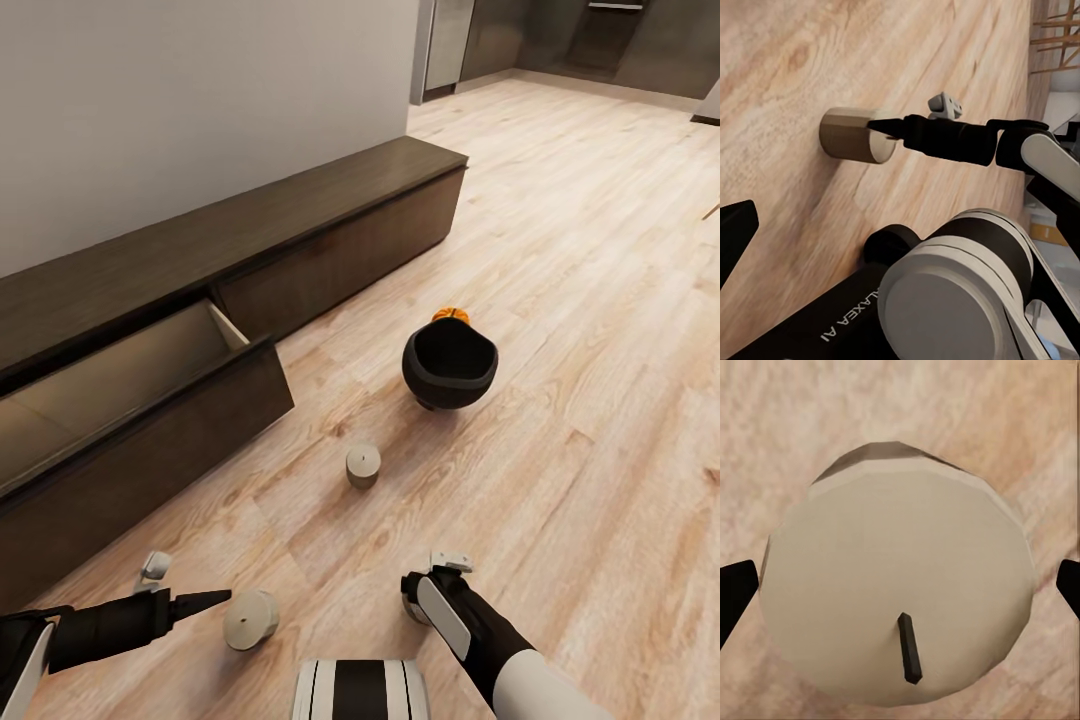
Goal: Place each of the two pumpkins and all three candles from the living room inside a cabinet in the living room (use any cabinet), then make sure every cabinet is closed, and position the cauldron so it is next to a table in the living room.
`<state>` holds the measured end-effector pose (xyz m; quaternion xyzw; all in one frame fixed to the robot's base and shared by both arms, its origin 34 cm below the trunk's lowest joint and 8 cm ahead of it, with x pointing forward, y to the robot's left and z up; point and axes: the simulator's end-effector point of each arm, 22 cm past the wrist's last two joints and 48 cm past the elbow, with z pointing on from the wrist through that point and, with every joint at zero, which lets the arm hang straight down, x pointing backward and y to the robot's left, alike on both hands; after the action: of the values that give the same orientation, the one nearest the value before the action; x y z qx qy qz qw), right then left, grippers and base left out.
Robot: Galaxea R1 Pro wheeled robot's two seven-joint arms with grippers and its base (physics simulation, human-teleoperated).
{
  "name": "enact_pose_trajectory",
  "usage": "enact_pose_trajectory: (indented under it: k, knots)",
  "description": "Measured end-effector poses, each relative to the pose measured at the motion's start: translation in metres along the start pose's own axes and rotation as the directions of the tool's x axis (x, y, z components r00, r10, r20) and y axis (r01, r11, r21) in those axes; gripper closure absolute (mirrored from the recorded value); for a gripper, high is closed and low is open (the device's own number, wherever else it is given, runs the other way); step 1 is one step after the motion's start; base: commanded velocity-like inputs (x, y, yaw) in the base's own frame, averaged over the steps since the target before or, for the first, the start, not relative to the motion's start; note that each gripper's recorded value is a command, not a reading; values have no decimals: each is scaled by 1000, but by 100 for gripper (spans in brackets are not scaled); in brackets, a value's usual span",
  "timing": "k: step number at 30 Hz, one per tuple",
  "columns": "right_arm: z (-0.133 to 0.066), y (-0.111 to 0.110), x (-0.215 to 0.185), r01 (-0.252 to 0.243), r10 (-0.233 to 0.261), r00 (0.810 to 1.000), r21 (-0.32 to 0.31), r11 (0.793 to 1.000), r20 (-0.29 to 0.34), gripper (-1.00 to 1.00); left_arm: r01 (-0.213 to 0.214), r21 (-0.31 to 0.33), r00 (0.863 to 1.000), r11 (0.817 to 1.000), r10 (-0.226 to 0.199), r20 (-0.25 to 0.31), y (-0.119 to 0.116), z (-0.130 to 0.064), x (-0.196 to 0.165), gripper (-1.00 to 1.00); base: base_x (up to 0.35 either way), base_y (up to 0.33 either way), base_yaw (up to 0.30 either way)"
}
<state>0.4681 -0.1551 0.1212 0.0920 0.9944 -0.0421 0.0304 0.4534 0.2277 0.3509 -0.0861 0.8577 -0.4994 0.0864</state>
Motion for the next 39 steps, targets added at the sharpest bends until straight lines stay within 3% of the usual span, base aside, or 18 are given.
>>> enact_pose_trajectory:
  k: [17, 22, 31, 32, 39]
  knots:
    - [0, 1, 0, -1, 1, 1000, -1, 1000, 4, -100, 0, 0, 1000, 1000, 0, 0, 0, 0, 0, -100, 1, -4, 0]
    - [11, -5, 21, 9, -8, 999, 20, 1000, -43, -100, 10, -3, 1000, 1000, -10, -5, 4, 2, 2, -100, 0, 0, 0]
    - [11, -6, 23, 16, -15, 999, 25, 1000, -46, -100, 10, -3, 1000, 1000, -10, -5, 4, 2, 2, -100, 0, 0, 0]
    - [11, -6, 23, 16, -15, 999, 25, 1000, -46, 100, 10, -3, 1000, 1000, -10, -5, 4, 2, 2, -100, 0, 0, 0]
    - [13, -6, 24, 16, -15, 999, 24, 1000, -51, 100, 17, -5, 1000, 1000, -17, -8, 7, 3, 3, -100, 0, 0, 0]
